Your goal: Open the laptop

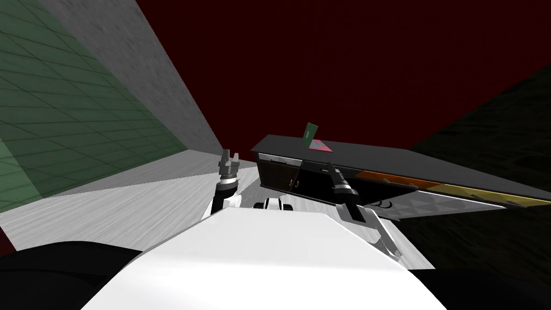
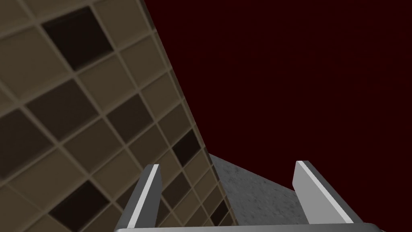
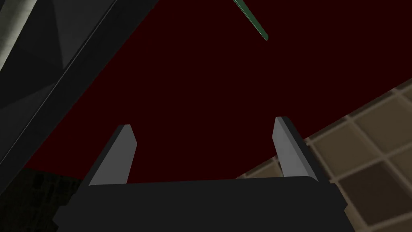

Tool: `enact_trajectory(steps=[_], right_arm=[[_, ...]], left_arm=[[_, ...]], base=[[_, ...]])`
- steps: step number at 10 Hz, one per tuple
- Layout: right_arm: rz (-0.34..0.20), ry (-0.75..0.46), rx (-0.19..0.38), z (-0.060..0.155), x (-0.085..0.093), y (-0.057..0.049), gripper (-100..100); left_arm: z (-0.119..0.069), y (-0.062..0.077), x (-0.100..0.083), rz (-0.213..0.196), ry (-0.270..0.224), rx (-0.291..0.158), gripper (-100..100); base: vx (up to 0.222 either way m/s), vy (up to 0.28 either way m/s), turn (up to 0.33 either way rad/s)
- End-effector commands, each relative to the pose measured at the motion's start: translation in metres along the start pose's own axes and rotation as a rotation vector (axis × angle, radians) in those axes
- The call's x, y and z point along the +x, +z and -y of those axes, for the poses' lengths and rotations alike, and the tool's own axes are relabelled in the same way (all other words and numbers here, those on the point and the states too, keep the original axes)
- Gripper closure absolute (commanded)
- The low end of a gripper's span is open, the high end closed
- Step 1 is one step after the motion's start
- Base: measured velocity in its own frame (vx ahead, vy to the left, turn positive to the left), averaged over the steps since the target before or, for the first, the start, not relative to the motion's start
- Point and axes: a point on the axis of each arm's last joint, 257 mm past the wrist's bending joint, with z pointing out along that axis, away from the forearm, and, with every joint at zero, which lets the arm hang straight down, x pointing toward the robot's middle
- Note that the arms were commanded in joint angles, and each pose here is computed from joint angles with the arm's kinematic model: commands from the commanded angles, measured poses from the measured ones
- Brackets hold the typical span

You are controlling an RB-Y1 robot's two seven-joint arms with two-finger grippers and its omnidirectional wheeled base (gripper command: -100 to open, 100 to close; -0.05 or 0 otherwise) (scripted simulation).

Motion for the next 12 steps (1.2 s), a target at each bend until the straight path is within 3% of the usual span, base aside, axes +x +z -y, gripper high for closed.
enact_trajectory(steps=[1, 4, 5, 10, 11, 12], right_arm=[[-0.003, -0.147, 0.076, 0.037, -0.019, -0.001, -100], [-0.005, -0.404, 0.219, 0.097, -0.061, -0.008, -100], [-0.006, -0.413, 0.219, 0.097, -0.061, -0.008, -100], [-0.011, -0.835, 0.458, 0.174, -0.150, -0.029, -100], [-0.012, -0.839, 0.459, 0.174, -0.150, -0.029, -100], [-0.014, -0.917, 0.505, 0.186, -0.169, -0.035, -100]], left_arm=[[0.000, 0.000, 0.000, 0.000, 0.000, 0.000, 0], [0.000, 0.000, 0.000, 0.000, 0.000, 0.000, 0], [0.000, 0.000, 0.000, 0.000, 0.000, 0.000, 0], [0.000, 0.000, 0.000, 0.000, 0.000, 0.000, 0], [0.000, 0.000, 0.000, 0.000, 0.000, 0.000, 0], [0.000, 0.000, 0.000, 0.000, 0.001, 0.000, 0]], base=[[-0.016, 0.168, 0.044], [-0.005, 0.161, 0.171], [0.023, 0.138, 0.060], [0.037, 0.155, 0.206], [0.065, 0.085, 0.088], [0.057, 0.060, 0.149]])
